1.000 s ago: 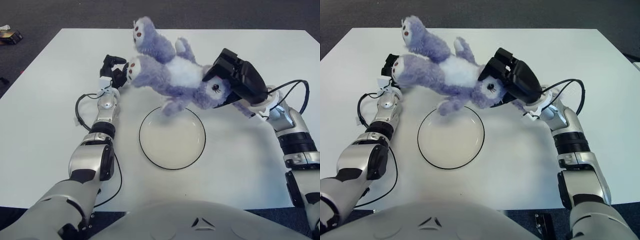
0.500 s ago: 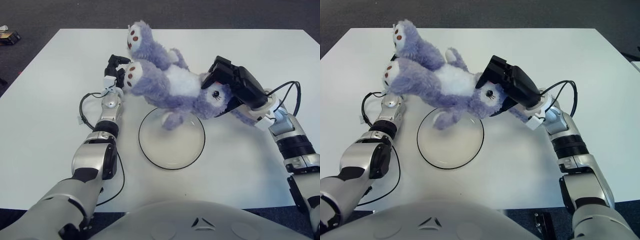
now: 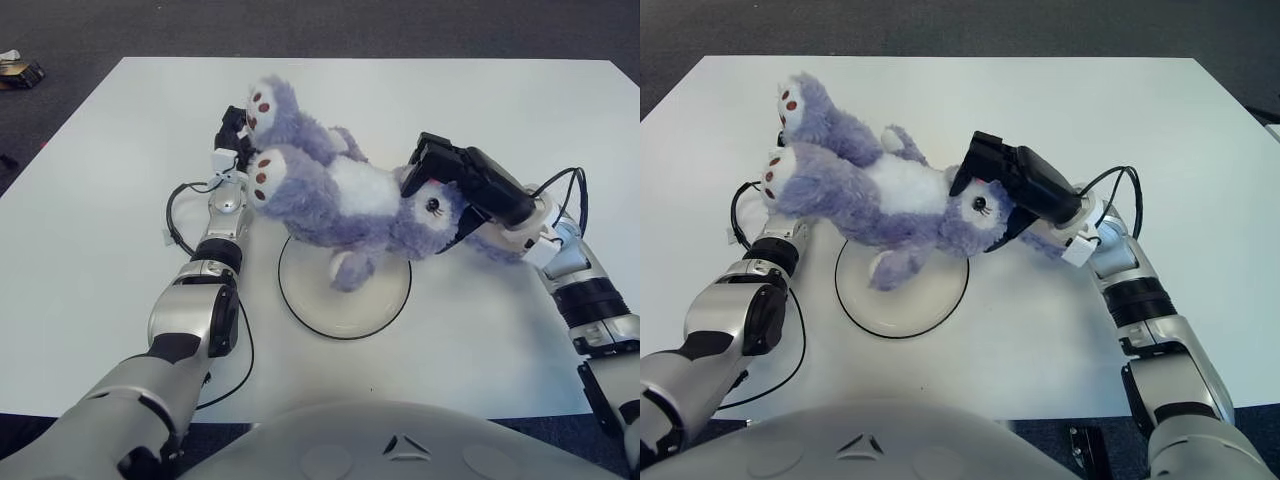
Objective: Put the doll into the plate.
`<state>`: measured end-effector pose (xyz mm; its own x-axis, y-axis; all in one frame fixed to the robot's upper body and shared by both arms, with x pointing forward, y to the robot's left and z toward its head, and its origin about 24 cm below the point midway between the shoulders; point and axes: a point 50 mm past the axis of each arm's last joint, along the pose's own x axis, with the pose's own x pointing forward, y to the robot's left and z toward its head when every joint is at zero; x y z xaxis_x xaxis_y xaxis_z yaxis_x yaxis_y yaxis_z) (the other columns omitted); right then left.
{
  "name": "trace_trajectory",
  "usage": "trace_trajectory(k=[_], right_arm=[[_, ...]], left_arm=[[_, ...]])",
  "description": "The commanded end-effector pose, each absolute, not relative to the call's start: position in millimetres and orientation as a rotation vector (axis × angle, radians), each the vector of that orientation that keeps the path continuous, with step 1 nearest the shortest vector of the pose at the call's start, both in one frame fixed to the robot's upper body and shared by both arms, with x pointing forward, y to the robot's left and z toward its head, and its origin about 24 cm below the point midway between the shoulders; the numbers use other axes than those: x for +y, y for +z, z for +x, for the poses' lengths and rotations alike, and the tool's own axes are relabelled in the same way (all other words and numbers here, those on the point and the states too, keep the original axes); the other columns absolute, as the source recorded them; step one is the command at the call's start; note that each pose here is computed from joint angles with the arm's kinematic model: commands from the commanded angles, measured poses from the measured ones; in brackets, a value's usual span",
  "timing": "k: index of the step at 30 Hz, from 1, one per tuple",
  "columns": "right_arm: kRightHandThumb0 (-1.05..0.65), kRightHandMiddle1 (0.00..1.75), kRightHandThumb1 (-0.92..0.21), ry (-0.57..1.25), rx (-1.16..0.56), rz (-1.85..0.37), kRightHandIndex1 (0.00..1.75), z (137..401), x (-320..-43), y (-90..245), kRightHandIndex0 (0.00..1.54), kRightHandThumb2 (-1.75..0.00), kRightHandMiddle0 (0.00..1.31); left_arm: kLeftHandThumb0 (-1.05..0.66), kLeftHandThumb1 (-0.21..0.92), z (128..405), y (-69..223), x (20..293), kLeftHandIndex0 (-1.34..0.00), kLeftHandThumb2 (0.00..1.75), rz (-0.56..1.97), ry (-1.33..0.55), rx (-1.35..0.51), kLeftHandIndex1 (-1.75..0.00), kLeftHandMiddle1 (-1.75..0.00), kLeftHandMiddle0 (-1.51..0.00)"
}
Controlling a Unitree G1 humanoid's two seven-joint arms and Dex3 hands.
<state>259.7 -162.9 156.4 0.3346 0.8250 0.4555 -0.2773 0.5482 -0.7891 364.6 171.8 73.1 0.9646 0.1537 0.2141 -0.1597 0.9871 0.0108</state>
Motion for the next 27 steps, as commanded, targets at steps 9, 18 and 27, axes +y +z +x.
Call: trace_trajectory(k=[9, 18, 27], right_arm=[[0.0, 1.75, -0.46, 0.853, -0.894, -0.625, 1.5, 251.8, -167.9, 162.6, 0.57, -1.07, 0.39], [0.0, 1.75, -0.47, 0.858, -0.929, -0.638, 1.46, 245.9, -164.8, 156.9, 0.59, -1.04, 0.38], [0.0, 1.75, -0.48, 0.857, -0.938, -0.642, 1.45, 242.2, -163.7, 152.7, 0.6, -1.03, 0.37]], left_arm=[[-0.35, 0.92, 367.5, 80.5, 165.1, -0.42, 0.32, 0.02, 0.149, -0.241, -1.53, -1.57, -0.83], [-0.35, 0.92, 366.6, 79.9, 163.0, -0.41, 0.32, 0.02, 0.145, -0.245, -1.53, -1.59, -0.83], [-0.35, 0.92, 366.2, 79.8, 162.3, -0.41, 0.32, 0.02, 0.143, -0.247, -1.53, -1.6, -0.82]])
